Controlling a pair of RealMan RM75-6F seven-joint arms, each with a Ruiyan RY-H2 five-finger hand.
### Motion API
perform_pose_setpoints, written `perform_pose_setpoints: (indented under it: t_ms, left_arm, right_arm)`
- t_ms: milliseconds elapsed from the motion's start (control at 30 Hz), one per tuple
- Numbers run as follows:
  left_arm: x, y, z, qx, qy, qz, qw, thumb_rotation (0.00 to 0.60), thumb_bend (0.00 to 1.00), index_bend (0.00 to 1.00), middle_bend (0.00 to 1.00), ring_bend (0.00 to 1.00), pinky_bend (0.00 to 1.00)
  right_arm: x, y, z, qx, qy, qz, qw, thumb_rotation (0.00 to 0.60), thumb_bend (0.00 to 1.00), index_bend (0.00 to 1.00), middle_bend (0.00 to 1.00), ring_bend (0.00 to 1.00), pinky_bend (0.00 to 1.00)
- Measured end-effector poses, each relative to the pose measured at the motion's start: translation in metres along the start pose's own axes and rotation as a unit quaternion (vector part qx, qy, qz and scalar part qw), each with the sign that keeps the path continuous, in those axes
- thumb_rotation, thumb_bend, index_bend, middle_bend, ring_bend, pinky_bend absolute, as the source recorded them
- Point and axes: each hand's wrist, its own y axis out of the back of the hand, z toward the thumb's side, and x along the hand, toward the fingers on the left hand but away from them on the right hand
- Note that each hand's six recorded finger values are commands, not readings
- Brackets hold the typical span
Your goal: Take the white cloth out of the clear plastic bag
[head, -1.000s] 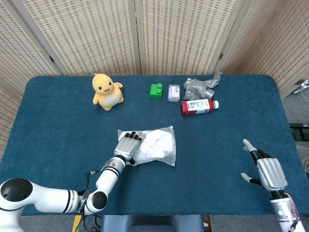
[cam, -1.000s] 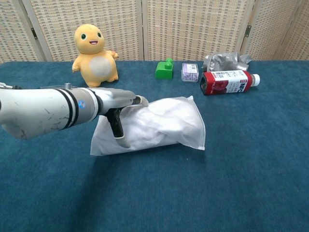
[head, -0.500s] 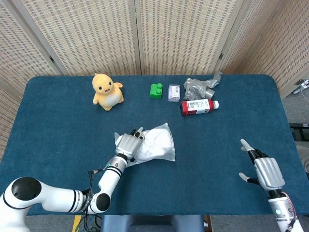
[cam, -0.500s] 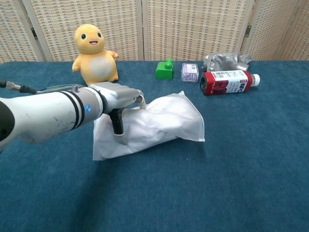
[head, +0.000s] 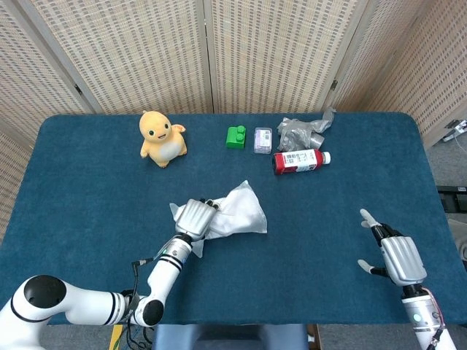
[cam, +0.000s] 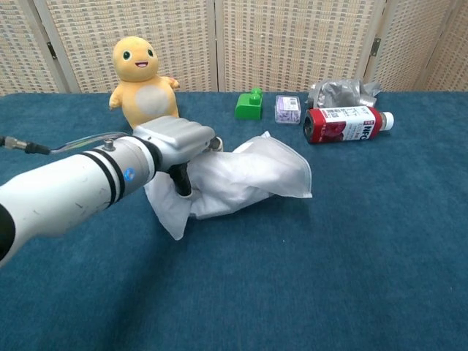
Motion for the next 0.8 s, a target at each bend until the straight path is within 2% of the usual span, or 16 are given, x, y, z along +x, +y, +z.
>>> perform_pose_setpoints:
  t_ms: [200,500,633,800]
  left_arm:
    - [-0.004,0.005,0.001,-0.013,-0.015,0.035,0.9992,0.6,0.42,0.42,0.43,0.43,0.64]
    - [-0.022,0.023,0.0,-0.023,-0.043,0.095,0.9943,0.6,0.43,0.42,0.44,0.44,0.65]
    - [-0.034,0.034,0.002,-0.023,-0.054,0.113,0.9918,0.6,0.43,0.42,0.44,0.44,0.65]
    - [-0.045,0.046,0.005,-0.012,-0.066,0.13,0.9892,0.6,0.43,0.42,0.44,0.44,0.65]
  right_arm:
    - [-0.002,0.001,0.0,-0.005,0.0,-0.005,1.0,0.6,0.02,0.05,0.28,0.26,0.45]
    - [-0.008,0.01,0.006,-0.028,0.01,-0.027,0.9992,0.6,0.02,0.1,0.29,0.26,0.45]
    - [-0.015,0.017,0.014,-0.049,0.023,-0.046,0.9975,0.6,0.01,0.2,0.28,0.26,0.45]
    - [-0.025,0.026,0.027,-0.086,0.042,-0.064,0.9933,0.6,0.01,0.39,0.28,0.26,0.37]
